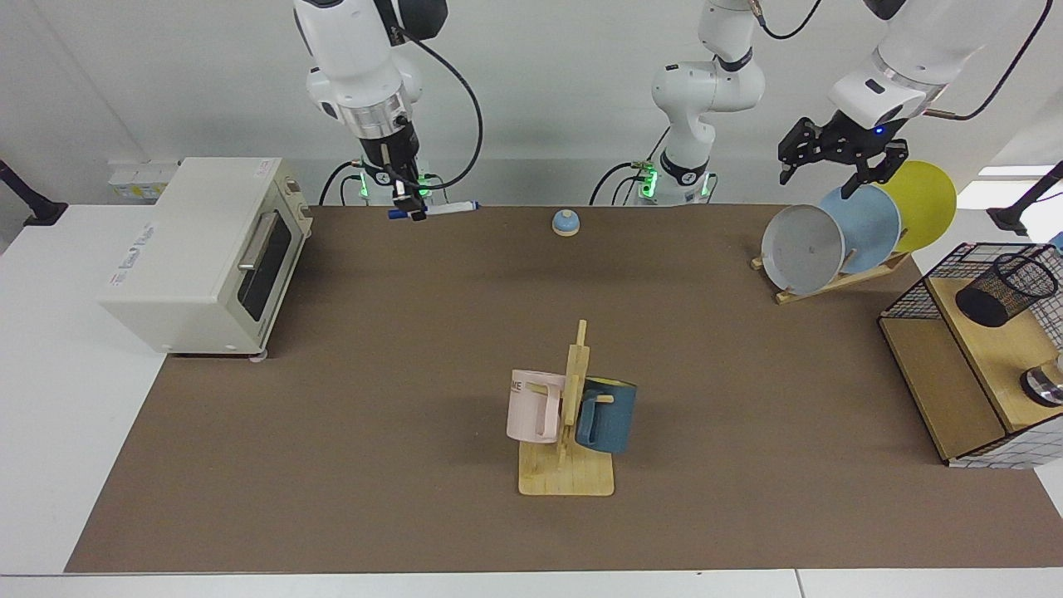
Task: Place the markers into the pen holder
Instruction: 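Lift the marker and carry it toward the table middle with the right gripper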
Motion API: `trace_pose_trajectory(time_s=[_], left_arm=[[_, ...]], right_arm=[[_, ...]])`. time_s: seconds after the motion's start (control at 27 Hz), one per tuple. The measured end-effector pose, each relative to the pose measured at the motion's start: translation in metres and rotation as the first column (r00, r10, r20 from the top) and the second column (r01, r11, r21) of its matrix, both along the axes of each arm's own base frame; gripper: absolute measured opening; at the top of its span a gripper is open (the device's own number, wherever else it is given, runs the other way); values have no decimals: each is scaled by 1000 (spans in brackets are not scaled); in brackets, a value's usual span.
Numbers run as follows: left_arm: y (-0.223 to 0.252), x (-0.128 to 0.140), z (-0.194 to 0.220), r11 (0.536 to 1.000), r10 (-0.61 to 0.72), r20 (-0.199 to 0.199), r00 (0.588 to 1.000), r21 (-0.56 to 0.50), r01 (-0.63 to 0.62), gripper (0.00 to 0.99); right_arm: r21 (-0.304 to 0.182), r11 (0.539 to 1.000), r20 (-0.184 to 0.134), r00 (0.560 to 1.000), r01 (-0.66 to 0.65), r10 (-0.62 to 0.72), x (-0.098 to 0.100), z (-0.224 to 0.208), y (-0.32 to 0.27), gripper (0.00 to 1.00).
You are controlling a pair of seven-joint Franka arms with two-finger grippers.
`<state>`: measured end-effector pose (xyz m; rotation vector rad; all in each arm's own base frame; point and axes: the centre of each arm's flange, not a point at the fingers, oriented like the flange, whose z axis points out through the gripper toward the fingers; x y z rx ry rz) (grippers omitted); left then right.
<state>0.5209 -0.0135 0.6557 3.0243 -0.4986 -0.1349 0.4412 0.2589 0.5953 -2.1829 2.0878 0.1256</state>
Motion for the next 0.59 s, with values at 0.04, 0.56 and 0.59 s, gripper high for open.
trace_pose_trajectory(time_s=[0.04,0.56,0.59], left_arm=[[0,0,0,1000,-2,0,1000,0,2,991],[-10,-1,0,957,-287,18,958,-25,288,982],[-12,-1,0,937,-347,23,938,-30,348,978]], right_arm=[[9,1000,10,1000,11,-11,-5,4,12,176],[114,993,42,999,8,-13,-22,9,82,176],[118,993,44,999,12,-17,-21,5,88,176]])
